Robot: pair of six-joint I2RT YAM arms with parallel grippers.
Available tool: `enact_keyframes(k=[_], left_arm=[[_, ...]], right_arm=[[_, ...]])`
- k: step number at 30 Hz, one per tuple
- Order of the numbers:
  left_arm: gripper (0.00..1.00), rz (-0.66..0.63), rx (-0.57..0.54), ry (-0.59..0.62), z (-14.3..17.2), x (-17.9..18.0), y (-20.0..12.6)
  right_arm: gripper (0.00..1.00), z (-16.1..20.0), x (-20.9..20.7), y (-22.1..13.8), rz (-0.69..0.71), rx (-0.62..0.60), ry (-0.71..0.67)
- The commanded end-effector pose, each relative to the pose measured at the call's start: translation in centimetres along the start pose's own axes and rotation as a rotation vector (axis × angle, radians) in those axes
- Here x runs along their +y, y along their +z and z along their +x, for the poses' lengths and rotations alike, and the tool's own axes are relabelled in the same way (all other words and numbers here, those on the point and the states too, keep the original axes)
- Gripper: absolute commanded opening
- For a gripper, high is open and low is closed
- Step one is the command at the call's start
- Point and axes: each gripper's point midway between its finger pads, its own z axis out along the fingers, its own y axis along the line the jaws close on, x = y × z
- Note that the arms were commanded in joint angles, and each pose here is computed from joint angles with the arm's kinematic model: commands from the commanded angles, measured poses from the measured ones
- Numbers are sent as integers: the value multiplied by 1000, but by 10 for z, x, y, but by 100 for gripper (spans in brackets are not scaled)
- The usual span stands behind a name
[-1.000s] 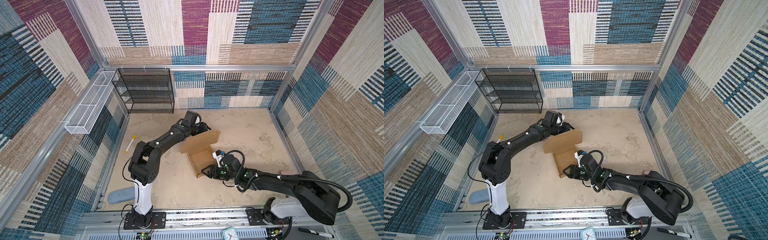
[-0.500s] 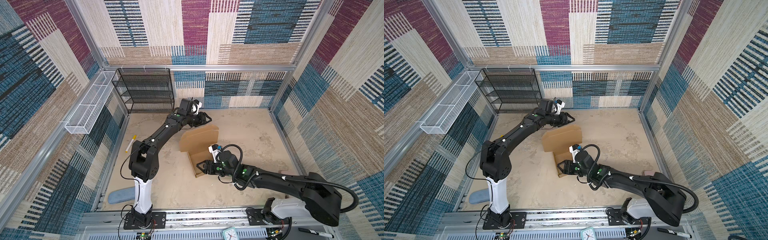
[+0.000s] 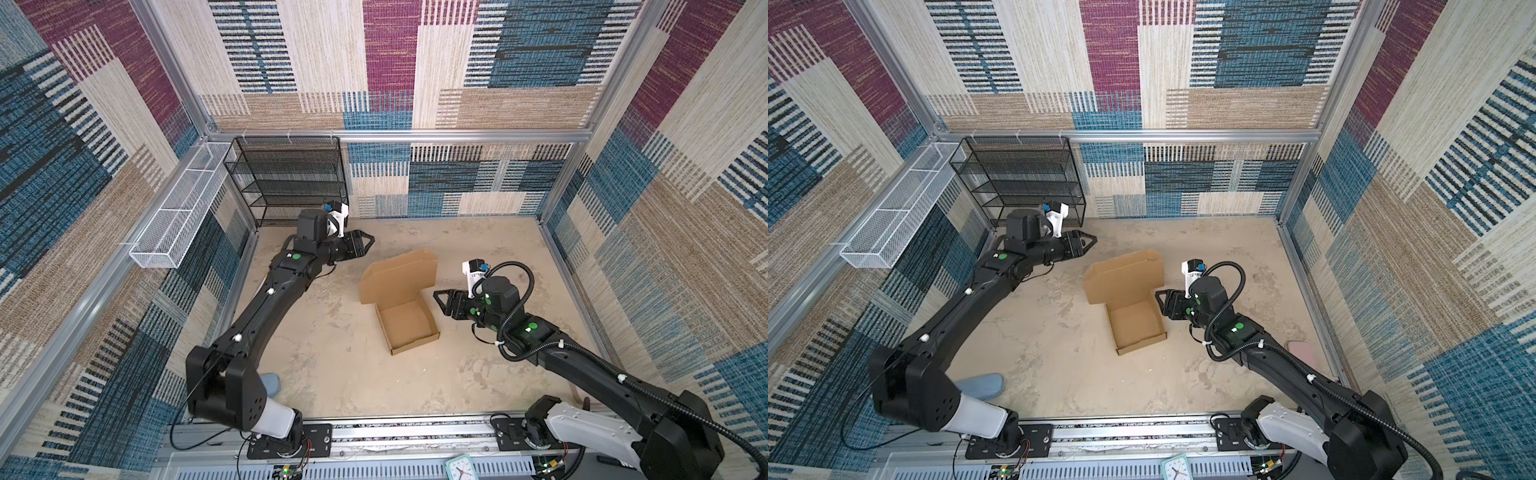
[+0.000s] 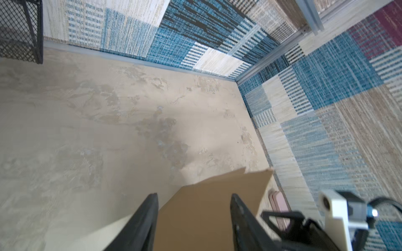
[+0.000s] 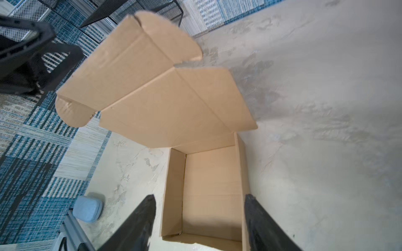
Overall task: Assemble paper box
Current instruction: Rotate the paper box at the center of the table.
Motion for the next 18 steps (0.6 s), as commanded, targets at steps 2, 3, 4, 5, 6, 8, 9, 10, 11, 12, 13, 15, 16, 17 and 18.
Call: enact_keyframes(k=[2,3,4,5,6,8,9,10,11,12,13,15,16,17,18], left_arm=[[58,-25,-144,140,-1,1,-31],[58,-37,-153,163,7,4,-37],[58,-53,-162,191,13,8,-43],[58,-81,-171,218,21,13,-51],[57,-114,-170,240,29,20,-56],[57,-137,-189,295,41,25,-69],[57,-133,-199,321,48,26,-74],[57,-123,-218,342,52,24,-78],[57,-116,-236,356,56,25,-81],[57,-117,-248,364,61,27,-83],[59,-115,-250,369,64,28,-84],[61,-101,-225,391,75,29,-83],[61,-90,-210,400,78,28,-83],[62,-62,-185,415,85,25,-80],[62,-33,-164,434,91,22,-77]], right_arm=[[68,-14,-6,3,16,-22,-163],[68,-17,-11,4,31,-29,-178],[68,-21,-14,5,36,-39,-185],[68,-25,-17,4,37,-56,-195],[68,-28,-18,4,30,-78,-203],[68,-33,-18,6,15,-113,-224],[68,-33,-19,9,9,-118,-228],[68,-35,-20,12,5,-122,-229],[68,-35,-19,15,-4,-128,-237],[67,-36,-20,19,-9,-136,-244],[67,-36,-21,23,-18,-136,-252],[67,-34,-23,32,-41,-129,-261],[66,-34,-26,36,-45,-128,-263],[65,-31,-29,40,-63,-118,-257],[64,-30,-33,43,-76,-112,-250]])
